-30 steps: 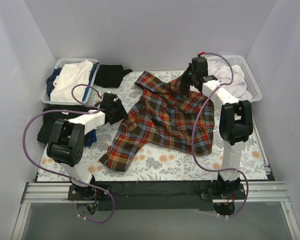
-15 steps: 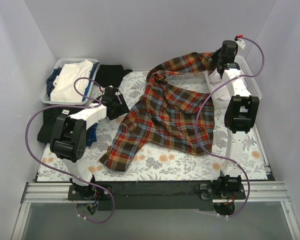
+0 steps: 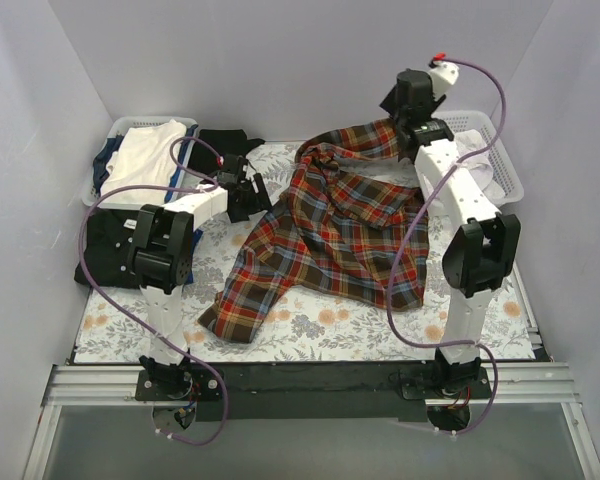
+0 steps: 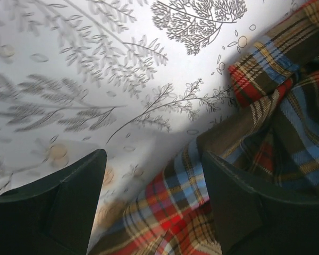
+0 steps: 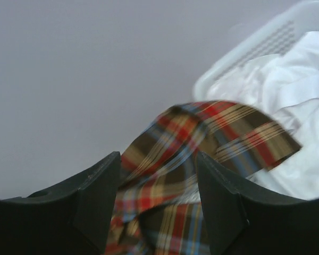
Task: Fold and stack the long sleeve shirts
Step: Flatten the shirt out
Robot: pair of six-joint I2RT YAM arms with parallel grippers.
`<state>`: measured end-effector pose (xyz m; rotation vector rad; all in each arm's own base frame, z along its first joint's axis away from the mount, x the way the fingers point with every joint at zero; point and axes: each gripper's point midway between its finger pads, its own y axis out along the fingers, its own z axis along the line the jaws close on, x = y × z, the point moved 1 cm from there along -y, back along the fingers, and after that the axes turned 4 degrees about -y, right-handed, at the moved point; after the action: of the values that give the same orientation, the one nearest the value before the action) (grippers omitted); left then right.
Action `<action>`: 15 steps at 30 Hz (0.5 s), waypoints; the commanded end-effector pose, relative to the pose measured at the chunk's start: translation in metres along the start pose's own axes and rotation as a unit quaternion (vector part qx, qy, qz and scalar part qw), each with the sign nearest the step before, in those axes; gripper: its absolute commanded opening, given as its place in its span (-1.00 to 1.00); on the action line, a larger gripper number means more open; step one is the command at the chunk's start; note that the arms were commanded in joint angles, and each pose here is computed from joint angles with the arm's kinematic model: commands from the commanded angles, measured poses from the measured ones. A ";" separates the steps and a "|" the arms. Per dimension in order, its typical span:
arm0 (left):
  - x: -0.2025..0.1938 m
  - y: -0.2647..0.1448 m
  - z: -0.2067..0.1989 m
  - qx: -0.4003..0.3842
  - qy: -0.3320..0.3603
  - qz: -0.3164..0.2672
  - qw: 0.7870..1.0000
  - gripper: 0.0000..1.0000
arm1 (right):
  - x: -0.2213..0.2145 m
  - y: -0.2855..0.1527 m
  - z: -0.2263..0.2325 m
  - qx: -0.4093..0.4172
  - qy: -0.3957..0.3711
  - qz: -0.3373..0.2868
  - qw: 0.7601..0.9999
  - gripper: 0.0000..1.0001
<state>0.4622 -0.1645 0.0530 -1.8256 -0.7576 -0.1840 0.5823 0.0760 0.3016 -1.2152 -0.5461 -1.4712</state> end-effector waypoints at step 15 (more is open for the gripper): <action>-0.089 -0.011 -0.007 -0.109 0.112 0.127 0.980 0.07 | -0.248 -0.166 0.096 0.420 -0.285 0.378 0.774 0.45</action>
<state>0.4299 -0.1973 0.0425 -1.9961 -0.5362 -0.3477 0.4948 0.2761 0.2071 -0.9991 -0.8273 -0.4232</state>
